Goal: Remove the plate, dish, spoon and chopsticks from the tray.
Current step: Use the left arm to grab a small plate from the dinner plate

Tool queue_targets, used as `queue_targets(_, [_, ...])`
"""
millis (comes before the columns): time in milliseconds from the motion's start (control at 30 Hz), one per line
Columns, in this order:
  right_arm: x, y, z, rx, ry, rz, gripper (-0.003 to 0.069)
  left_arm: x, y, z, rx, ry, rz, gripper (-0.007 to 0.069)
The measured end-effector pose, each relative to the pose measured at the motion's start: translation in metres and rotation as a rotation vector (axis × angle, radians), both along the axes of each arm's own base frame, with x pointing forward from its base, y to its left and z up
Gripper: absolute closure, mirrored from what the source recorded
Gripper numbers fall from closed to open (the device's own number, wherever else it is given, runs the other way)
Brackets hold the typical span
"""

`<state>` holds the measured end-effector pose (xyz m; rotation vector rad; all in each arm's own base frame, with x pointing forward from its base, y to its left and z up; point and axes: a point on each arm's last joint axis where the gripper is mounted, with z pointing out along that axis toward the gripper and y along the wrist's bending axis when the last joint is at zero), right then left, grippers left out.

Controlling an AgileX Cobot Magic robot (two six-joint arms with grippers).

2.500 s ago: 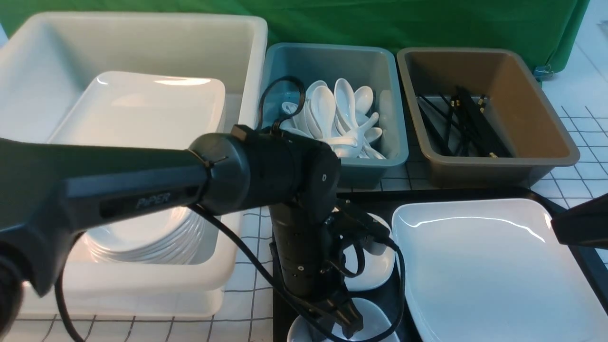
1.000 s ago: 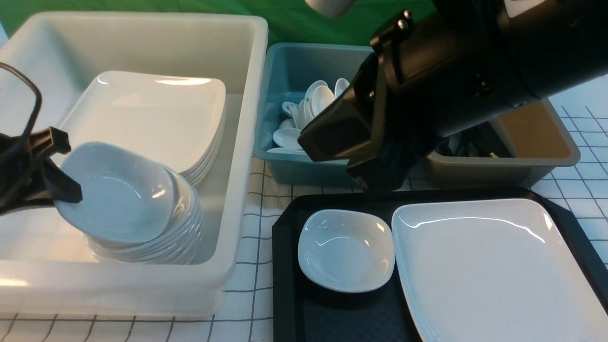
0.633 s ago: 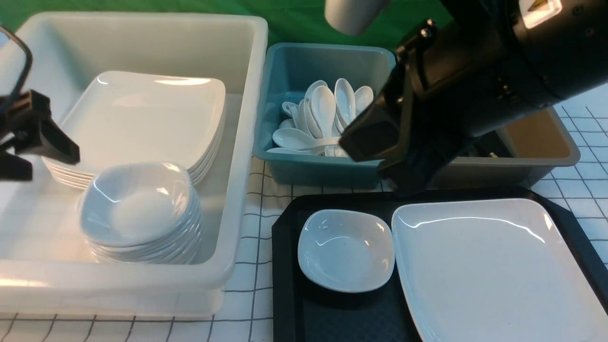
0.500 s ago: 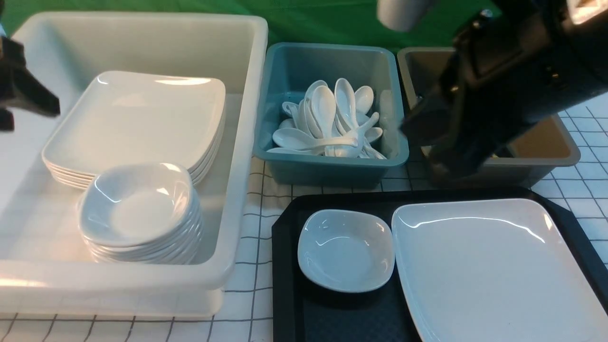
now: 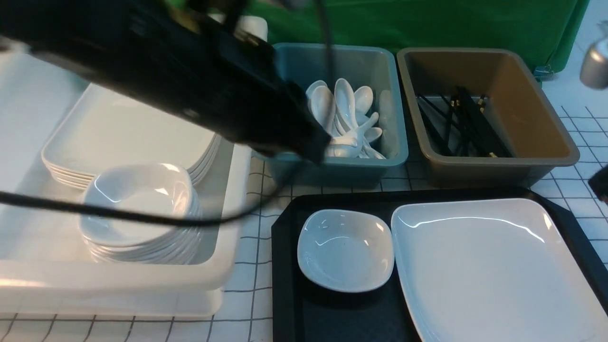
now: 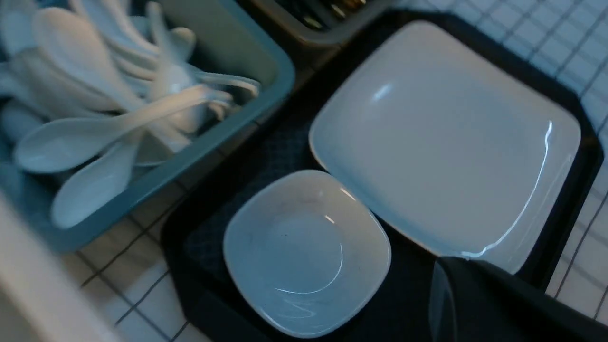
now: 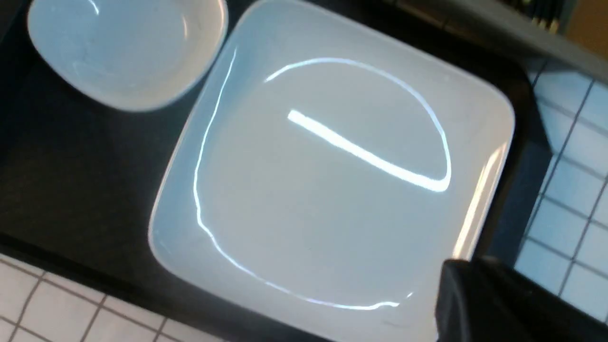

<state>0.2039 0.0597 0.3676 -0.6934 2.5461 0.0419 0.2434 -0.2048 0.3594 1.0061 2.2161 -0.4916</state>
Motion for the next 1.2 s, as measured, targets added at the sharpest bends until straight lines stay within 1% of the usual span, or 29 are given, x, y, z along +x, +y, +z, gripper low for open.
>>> queue_targets(67, [-0.008, -0.002, -0.005, 0.045, -0.005, -0.012, 0.0651, -0.003, -0.029, -0.024, 0.090, -0.008, -0.085, 0.0587])
queue_targets(100, [-0.013, -0.003, -0.008, 0.068, -0.015, -0.014, 0.0651, -0.002, -0.044, -0.043, 0.151, 0.006, -0.115, 0.0566])
queue_targets(167, [-0.020, -0.003, -0.007, 0.093, -0.032, -0.011, 0.0651, 0.000, -0.060, -0.065, 0.217, 0.022, -0.137, 0.0513])
queue_targets(233, [-0.028, -0.004, -0.003, 0.117, -0.061, -0.005, 0.0651, 0.004, -0.077, -0.097, 0.299, 0.037, -0.160, 0.0426])
queue_targets(300, [-0.032, -0.004, 0.000, 0.129, -0.075, -0.001, 0.0651, 0.007, -0.084, -0.117, 0.341, 0.055, -0.170, 0.0353])
queue_targets(333, [-0.035, -0.004, 0.002, 0.135, -0.083, 0.003, 0.0651, 0.008, -0.088, -0.128, 0.363, 0.066, -0.176, 0.0297])
queue_targets(367, [-0.036, -0.004, 0.003, 0.140, -0.087, 0.005, 0.0651, 0.010, -0.090, -0.139, 0.385, 0.079, -0.181, 0.0261])
queue_targets(467, [-0.037, -0.003, 0.004, 0.156, -0.086, 0.010, 0.0654, 0.014, -0.094, -0.162, 0.429, 0.115, -0.190, 0.0146])
queue_targets(533, [-0.037, -0.002, 0.004, 0.165, -0.084, 0.011, 0.0655, 0.015, -0.095, -0.171, 0.452, 0.121, -0.195, 0.0105])
queue_targets(633, [-0.038, -0.001, 0.004, 0.182, -0.080, 0.014, 0.0655, 0.021, -0.095, -0.181, 0.497, 0.080, -0.214, 0.0076])
queue_targets(733, [-0.038, 0.000, 0.004, 0.188, -0.078, 0.015, 0.0655, 0.026, -0.096, -0.189, 0.524, 0.034, -0.216, 0.0078])
queue_targets(800, [-0.038, 0.000, 0.004, 0.188, -0.078, 0.015, 0.0655, 0.029, -0.097, -0.192, 0.534, 0.015, -0.223, 0.0093])
queue_targets(867, [-0.038, 0.000, 0.004, 0.189, -0.078, 0.015, 0.0655, 0.030, -0.097, -0.196, 0.548, 0.010, -0.228, 0.0123])
queue_targets(933, [-0.038, 0.000, 0.004, 0.190, -0.078, 0.015, 0.0655, 0.030, -0.097, -0.200, 0.558, 0.013, -0.227, 0.0174])
queue_targets(967, [-0.038, 0.000, 0.004, 0.190, -0.078, 0.015, 0.0655, 0.030, -0.097, -0.200, 0.555, 0.018, -0.218, 0.0215])
queue_targets(1033, [-0.038, 0.000, 0.004, 0.191, -0.078, 0.015, 0.0655, 0.030, -0.097, -0.201, 0.553, 0.028, -0.208, 0.0356])
queue_targets(1100, [-0.038, 0.000, 0.004, 0.191, -0.078, 0.015, 0.0655, 0.030, -0.097, -0.197, 0.545, 0.014, -0.210, 0.0470])
queue_targets(1167, [-0.038, 0.000, 0.004, 0.190, -0.078, 0.016, 0.0655, 0.031, -0.098, -0.185, 0.517, -0.018, -0.207, 0.0541])
queue_targets(1200, [-0.038, 0.000, 0.004, 0.190, -0.079, 0.016, 0.0655, 0.030, -0.097, -0.178, 0.503, -0.021, -0.200, 0.0564])
